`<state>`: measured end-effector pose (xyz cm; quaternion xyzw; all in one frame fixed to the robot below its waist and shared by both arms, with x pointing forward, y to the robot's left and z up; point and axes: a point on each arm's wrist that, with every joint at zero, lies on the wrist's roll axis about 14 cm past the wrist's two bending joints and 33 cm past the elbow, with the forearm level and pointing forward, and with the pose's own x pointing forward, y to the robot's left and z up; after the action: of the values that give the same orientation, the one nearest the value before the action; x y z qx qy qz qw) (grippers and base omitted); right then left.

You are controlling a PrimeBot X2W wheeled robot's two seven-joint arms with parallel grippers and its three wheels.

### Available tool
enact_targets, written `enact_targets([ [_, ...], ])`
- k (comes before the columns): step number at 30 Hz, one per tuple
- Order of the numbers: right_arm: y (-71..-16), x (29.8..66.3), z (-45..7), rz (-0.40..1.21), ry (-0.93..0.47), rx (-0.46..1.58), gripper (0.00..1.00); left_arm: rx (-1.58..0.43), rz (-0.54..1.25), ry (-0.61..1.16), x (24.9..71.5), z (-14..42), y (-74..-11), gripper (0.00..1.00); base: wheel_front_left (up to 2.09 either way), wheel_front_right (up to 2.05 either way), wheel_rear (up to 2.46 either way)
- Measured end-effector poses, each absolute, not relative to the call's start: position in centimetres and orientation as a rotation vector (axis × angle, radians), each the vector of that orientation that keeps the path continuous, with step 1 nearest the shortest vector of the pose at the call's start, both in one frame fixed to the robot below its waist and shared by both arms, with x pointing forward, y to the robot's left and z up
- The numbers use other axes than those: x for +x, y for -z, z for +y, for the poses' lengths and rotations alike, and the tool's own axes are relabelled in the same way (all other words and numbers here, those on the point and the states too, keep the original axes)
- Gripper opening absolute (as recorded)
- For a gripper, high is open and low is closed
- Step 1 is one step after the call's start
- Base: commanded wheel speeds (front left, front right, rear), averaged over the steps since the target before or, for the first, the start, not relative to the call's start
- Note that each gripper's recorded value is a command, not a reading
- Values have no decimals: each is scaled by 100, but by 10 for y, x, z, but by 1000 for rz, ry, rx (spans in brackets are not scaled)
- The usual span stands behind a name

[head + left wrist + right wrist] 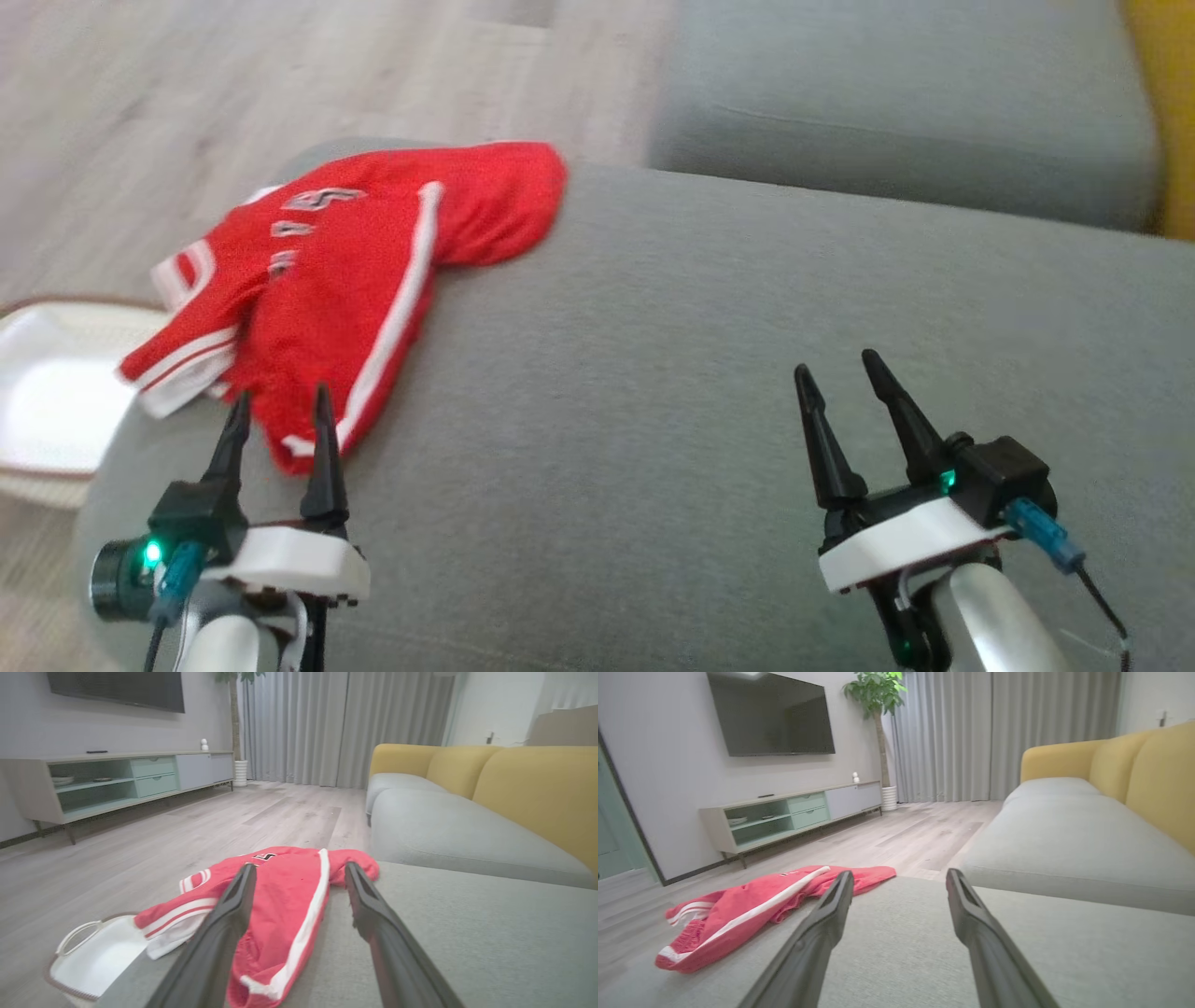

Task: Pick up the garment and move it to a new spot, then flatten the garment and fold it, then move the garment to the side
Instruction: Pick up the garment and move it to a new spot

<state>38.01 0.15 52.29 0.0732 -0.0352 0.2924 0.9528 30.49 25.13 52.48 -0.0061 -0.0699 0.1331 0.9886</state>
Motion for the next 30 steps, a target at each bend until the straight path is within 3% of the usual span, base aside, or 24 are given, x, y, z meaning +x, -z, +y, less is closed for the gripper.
enact_targets([
  [8,-526,370,57,-64,-758,154,100,-7,-126,-436,259,299,-517,100,0,0,0],
  [14,-525,367,61,-57,-772,161,100,-130,-32,-466,251,306,-482,100,0,0,0],
  [18,-524,368,59,-57,-763,165,100,-149,22,-411,269,303,-484,100,0,0,0],
  [24,-516,374,45,-38,-720,175,100,-156,190,-278,339,313,-519,100,0,0,0],
  [30,-508,389,27,-23,-661,193,100,-123,486,-209,380,313,-492,100,0,0,0],
])
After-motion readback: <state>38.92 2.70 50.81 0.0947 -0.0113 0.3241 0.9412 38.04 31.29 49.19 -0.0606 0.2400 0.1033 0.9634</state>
